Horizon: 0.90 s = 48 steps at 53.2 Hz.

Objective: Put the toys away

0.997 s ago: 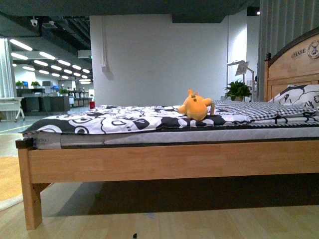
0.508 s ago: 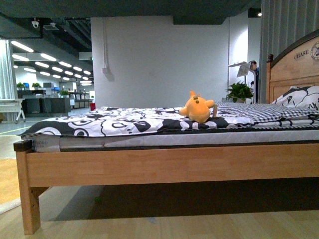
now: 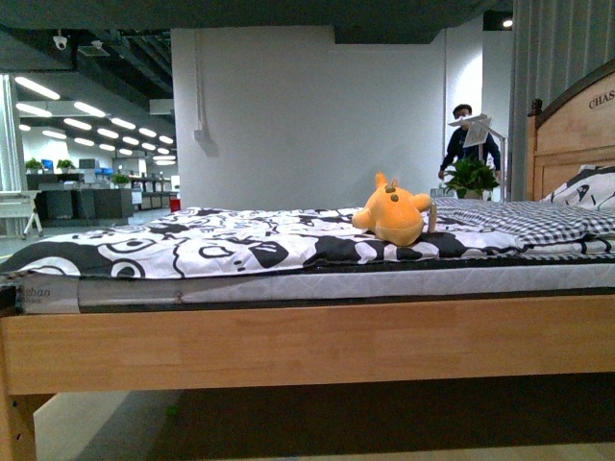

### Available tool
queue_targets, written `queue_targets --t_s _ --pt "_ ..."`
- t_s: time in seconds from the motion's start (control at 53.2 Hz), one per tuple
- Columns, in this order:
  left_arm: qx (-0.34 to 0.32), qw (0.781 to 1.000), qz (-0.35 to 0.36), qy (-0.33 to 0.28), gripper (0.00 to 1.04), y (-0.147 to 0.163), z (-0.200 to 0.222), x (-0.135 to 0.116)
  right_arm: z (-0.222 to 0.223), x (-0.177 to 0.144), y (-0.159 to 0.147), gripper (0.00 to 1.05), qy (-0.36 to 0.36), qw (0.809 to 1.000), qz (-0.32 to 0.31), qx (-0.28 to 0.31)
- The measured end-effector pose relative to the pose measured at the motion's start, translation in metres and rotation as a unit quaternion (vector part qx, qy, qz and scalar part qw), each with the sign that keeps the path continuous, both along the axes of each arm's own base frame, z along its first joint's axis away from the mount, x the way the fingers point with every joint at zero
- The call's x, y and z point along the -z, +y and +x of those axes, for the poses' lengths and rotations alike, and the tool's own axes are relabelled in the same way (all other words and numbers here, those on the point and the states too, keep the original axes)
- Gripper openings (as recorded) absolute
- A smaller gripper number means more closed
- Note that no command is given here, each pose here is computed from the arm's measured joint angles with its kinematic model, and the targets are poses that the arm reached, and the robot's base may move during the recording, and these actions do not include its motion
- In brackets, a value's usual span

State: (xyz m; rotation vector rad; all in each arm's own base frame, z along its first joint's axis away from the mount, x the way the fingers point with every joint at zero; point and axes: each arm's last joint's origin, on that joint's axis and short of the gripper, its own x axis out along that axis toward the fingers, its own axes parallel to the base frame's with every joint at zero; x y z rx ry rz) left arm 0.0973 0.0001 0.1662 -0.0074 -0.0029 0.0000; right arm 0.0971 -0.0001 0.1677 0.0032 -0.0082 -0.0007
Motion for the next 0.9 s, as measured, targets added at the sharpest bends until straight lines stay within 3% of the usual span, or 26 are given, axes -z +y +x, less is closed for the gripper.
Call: queue_targets --t_s 0.903 --pt "0.000 1.000 0.000 0.000 0.99 0.0000 0.0000 0.0000 0.0000 0.0000 0.0000 1.04 0.000 1.000 0.000 0.000"
